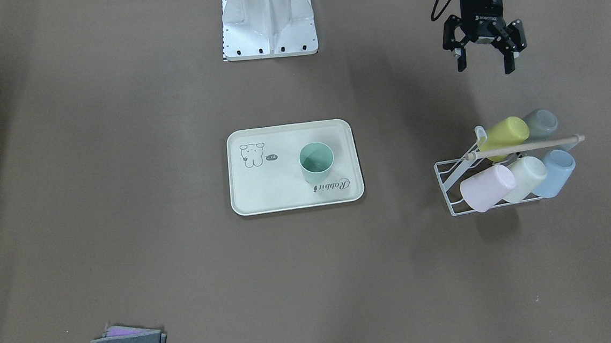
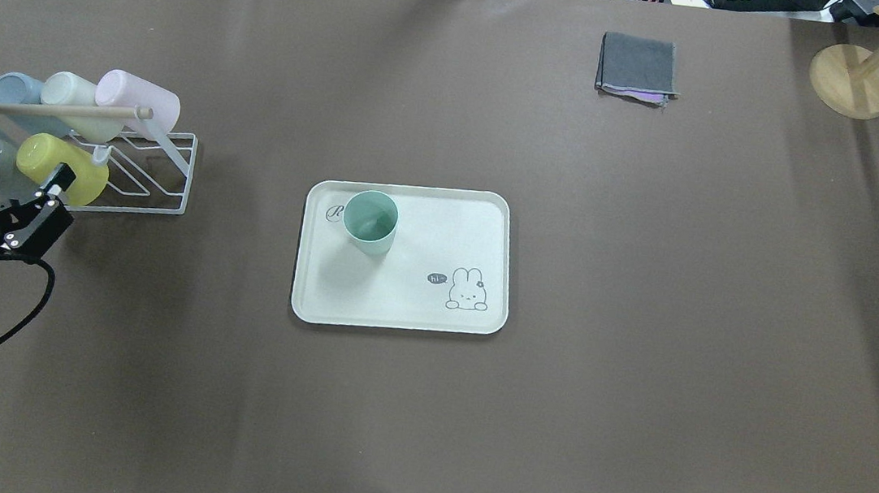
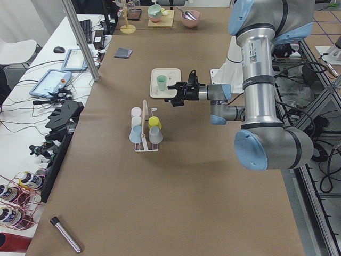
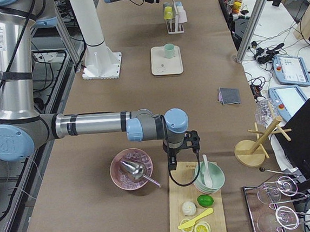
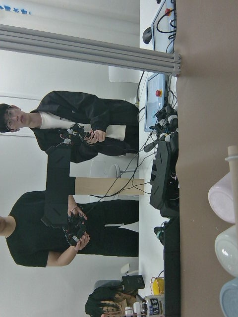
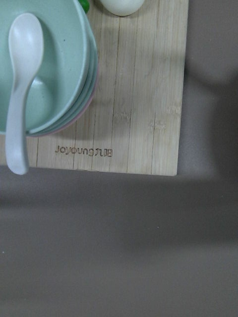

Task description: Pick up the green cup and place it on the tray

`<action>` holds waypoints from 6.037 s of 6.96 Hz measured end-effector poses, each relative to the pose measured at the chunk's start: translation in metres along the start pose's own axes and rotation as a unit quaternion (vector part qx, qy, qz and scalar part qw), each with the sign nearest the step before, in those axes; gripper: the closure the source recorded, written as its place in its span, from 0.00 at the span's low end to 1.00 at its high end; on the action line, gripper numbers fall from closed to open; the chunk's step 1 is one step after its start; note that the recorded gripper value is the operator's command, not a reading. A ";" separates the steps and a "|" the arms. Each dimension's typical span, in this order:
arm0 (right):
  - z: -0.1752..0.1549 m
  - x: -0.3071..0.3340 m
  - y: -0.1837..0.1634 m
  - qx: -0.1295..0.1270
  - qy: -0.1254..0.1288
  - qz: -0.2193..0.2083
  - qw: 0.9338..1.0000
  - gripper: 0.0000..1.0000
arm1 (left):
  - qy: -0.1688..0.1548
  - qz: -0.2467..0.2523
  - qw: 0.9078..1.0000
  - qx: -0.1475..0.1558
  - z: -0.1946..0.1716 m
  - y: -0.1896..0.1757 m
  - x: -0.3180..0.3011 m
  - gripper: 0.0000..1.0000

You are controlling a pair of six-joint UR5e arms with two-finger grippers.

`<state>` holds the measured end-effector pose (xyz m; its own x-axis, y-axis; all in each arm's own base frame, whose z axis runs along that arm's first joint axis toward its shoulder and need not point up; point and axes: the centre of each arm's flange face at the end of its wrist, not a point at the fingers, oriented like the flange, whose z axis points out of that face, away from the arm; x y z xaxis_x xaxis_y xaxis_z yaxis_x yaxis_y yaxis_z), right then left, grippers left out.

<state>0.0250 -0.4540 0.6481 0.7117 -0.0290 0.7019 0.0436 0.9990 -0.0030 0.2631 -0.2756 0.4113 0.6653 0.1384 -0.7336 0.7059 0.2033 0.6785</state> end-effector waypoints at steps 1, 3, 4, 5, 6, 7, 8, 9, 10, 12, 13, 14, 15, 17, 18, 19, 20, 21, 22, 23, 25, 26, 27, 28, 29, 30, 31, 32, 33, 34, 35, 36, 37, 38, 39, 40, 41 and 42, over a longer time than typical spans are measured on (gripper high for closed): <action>0.000 0.000 0.000 0.000 0.000 0.001 1.000 0.00 | 0.006 0.002 1.000 0.004 -0.007 -0.005 -0.020 0.02; 0.000 0.000 -0.001 0.000 0.001 0.000 1.000 0.00 | 0.028 0.018 0.999 0.010 -0.016 -0.014 -0.048 0.02; -0.001 -0.001 -0.003 0.002 0.001 0.000 1.000 0.00 | 0.037 0.020 0.999 0.010 -0.018 -0.015 -0.056 0.02; -0.002 -0.002 -0.005 0.003 0.000 0.000 1.000 0.00 | 0.041 0.019 0.999 0.011 -0.017 -0.016 -0.061 0.02; -0.002 -0.002 -0.005 0.003 0.000 0.000 1.000 0.00 | 0.040 0.019 0.999 0.011 -0.016 -0.018 -0.067 0.02; -0.001 -0.002 -0.005 0.002 0.001 0.001 1.000 0.00 | 0.036 0.023 0.999 0.011 -0.016 -0.019 -0.073 0.02; 0.000 -0.001 -0.005 0.000 0.000 0.002 1.000 0.00 | 0.030 0.030 0.999 0.013 -0.014 -0.018 -0.081 0.02; 0.002 0.001 -0.002 -0.002 0.001 0.003 1.000 0.00 | 0.019 0.043 0.999 0.013 -0.012 -0.012 -0.094 0.02; 0.005 0.005 0.000 -0.005 0.002 0.006 1.000 0.00 | 0.009 0.058 0.998 0.009 -0.012 -0.005 -0.111 0.02; 0.007 0.008 0.002 -0.008 0.002 0.009 1.000 0.00 | -0.003 0.068 0.998 -0.001 -0.018 0.010 -0.147 0.02; 0.007 0.008 0.002 -0.008 0.003 0.008 1.000 0.00 | -0.006 0.057 0.998 -0.013 -0.020 0.019 -0.164 0.02; 0.007 0.007 0.002 -0.007 0.003 0.004 1.000 0.00 | -0.009 0.048 0.998 -0.028 -0.023 0.028 -0.179 0.02; 0.005 0.006 0.001 -0.005 0.003 0.001 1.000 0.00 | -0.017 0.049 0.998 -0.039 -0.019 0.039 -0.199 0.02; 0.001 0.001 -0.001 -0.001 0.000 -0.005 1.000 0.00 | -0.042 0.056 0.995 -0.073 0.006 0.060 -0.251 0.02; 0.000 0.000 -0.001 0.000 -0.001 -0.006 1.000 0.00 | -0.041 0.049 0.993 -0.099 0.016 0.061 -0.270 0.02; 0.000 -0.001 -0.002 0.001 -0.001 -0.007 1.000 0.00 | -0.034 0.039 0.991 -0.127 0.028 0.065 -0.282 0.02; -0.001 -0.001 -0.003 0.002 0.000 -0.009 1.000 0.00 | -0.025 0.028 0.987 -0.153 0.044 0.071 -0.291 0.02; -0.002 -0.002 -0.004 0.002 0.000 -0.009 1.000 0.00 | -0.016 0.014 0.984 -0.178 0.063 0.072 -0.299 0.02; -0.002 -0.002 -0.004 0.003 0.000 -0.010 1.000 0.00 | -0.011 -0.010 0.979 -0.205 0.082 0.068 -0.305 0.02; -0.002 -0.002 -0.005 0.003 0.001 -0.010 1.000 0.00 | -0.008 -0.044 0.971 -0.237 0.100 0.059 -0.308 0.02; -0.002 -0.002 -0.005 0.003 0.001 -0.011 1.000 0.00 | -0.017 -0.094 0.949 -0.300 0.128 0.034 -0.320 0.02; -0.002 -0.002 -0.006 0.004 0.001 -0.012 1.000 0.00 | -0.022 -0.116 0.937 -0.329 0.145 0.017 -0.327 0.02; -0.002 -0.002 -0.006 0.005 0.002 -0.013 1.000 0.00 | -0.024 -0.143 0.921 -0.361 0.164 -0.005 -0.335 0.02; -0.003 -0.003 -0.006 0.005 0.002 -0.014 1.000 0.00 | -0.024 -0.171 0.903 -0.393 0.183 -0.026 -0.344 0.02; -0.003 -0.003 -0.007 0.006 0.003 -0.014 1.000 0.00 | -0.024 -0.197 0.886 -0.418 0.198 -0.047 -0.352 0.02; -0.003 -0.003 -0.006 0.006 0.003 -0.014 1.000 0.00 | -0.024 -0.222 0.870 -0.440 0.208 -0.067 -0.360 0.02; -0.002 -0.002 -0.006 0.005 0.003 -0.013 1.000 0.00 | -0.025 -0.242 0.852 -0.463 0.213 -0.078 -0.365 0.02; -0.002 -0.001 -0.006 0.004 0.003 -0.012 1.000 0.00 | -0.032 -0.258 0.836 -0.484 0.215 -0.080 -0.369 0.02; 0.000 0.001 -0.005 0.002 0.004 -0.011 1.000 0.00 | -0.044 -0.268 0.825 -0.495 0.217 -0.078 -0.372 0.02; 0.002 0.003 -0.004 0.000 0.005 -0.008 1.000 0.00 | -0.051 -0.265 0.821 -0.503 0.219 -0.075 -0.374 0.02; 0.004 0.005 -0.003 -0.001 0.005 -0.006 1.000 0.00 | -0.049 -0.240 0.823 -0.513 0.220 -0.071 -0.378 0.02; 0.004 0.005 -0.002 -0.002 0.005 -0.005 1.000 0.00 | -0.045 -0.199 0.827 -0.524 0.222 -0.068 -0.384 0.02; 0.004 0.005 -0.001 -0.002 0.005 -0.005 1.000 0.00 | -0.045 -0.158 0.832 -0.530 0.224 -0.068 -0.390 0.02; 0.004 0.005 -0.001 -0.002 0.005 -0.005 1.000 0.00 | -0.047 -0.138 0.833 -0.534 0.226 -0.076 -0.393 0.02; 0.003 0.004 -0.001 -0.001 0.005 -0.005 1.000 0.00 | -0.049 -0.127 0.834 -0.535 0.230 -0.086 -0.394 0.02; 0.002 0.002 -0.003 0.001 0.004 -0.006 1.000 0.00 | -0.044 -0.108 0.836 -0.536 0.233 -0.096 -0.393 0.02; 0.000 0.000 -0.005 0.003 0.003 -0.006 1.000 0.00 | -0.037 -0.082 0.840 -0.536 0.236 -0.109 -0.393 0.02; -0.002 -0.002 -0.006 0.004 0.002 -0.008 1.000 0.00 | -0.036 -0.067 0.842 -0.534 0.241 -0.124 -0.392 0.02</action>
<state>0.0248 -0.4597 0.6454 0.7133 -0.0446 0.6995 0.0488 0.9987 0.0140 -0.0266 -0.5884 0.6240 0.6373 -0.0060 -0.7706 0.1794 0.9736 0.1408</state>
